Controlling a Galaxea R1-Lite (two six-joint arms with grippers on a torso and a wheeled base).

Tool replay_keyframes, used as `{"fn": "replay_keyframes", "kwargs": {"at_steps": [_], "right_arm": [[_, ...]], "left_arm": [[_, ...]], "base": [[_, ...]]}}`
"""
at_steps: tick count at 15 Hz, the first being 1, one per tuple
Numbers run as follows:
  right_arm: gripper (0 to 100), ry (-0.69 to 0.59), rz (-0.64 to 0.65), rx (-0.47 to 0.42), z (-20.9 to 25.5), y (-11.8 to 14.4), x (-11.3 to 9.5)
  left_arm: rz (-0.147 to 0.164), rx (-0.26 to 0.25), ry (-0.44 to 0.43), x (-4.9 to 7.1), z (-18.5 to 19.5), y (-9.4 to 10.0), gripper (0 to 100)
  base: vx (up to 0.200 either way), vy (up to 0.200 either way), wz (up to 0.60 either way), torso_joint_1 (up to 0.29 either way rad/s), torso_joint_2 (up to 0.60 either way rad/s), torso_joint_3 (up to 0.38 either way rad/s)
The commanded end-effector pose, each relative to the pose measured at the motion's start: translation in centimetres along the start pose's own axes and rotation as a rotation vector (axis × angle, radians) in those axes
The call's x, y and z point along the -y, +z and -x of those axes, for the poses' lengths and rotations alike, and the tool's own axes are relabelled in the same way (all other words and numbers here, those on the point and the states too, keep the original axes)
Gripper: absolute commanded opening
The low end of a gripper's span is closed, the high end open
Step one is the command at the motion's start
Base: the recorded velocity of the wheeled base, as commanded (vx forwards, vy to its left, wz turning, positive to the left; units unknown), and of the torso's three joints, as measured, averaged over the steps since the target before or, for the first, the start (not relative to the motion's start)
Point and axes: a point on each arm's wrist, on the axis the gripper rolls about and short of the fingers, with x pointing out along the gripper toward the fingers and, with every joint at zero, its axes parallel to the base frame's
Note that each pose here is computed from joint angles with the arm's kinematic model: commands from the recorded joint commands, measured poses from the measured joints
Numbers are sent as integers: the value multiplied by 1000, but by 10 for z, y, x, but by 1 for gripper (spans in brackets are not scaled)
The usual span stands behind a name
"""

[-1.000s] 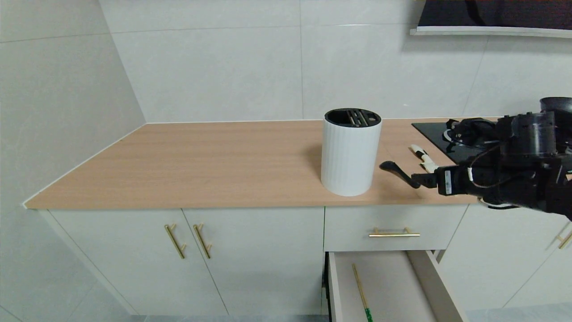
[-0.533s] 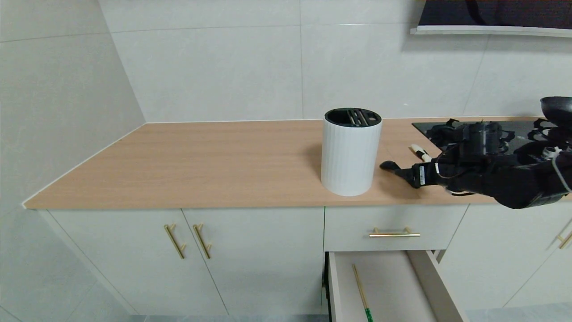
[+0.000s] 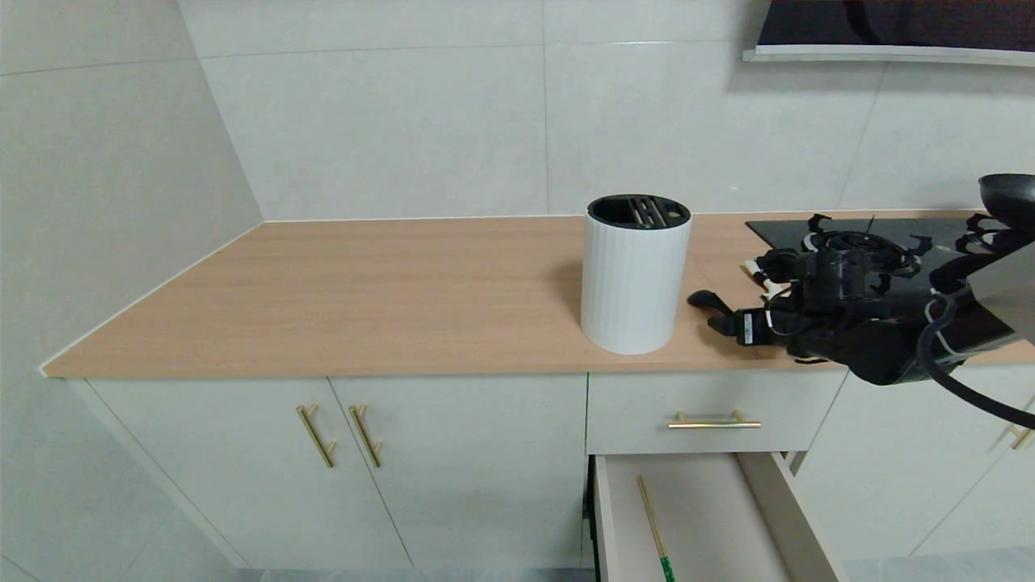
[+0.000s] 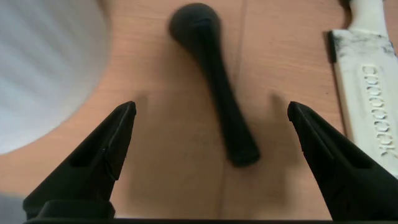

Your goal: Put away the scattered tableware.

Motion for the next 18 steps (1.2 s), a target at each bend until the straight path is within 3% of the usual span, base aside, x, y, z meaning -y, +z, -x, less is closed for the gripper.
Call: {"fn": "replay_keyframes", "kwargs": {"at_steps": [1,12,13,18], "right_arm": [[100,-3,-16,-1,-7,-2,1],[100,-7,-20,0,-15,-4,2],[0,-7,-20,0,-15,-4,2],[0,-7,-20,3,-14,-3,2]], "left_arm": [[0,-2,0,0,0,0,100],[0,-2,0,0,0,0,100],[0,-2,0,0,0,0,100],[0,-2,0,0,0,0,100]], "base": [[0,0,0,0,0,0],[0,0,0,0,0,0],[0,0,0,0,0,0],[0,0,0,0,0,0]]}}
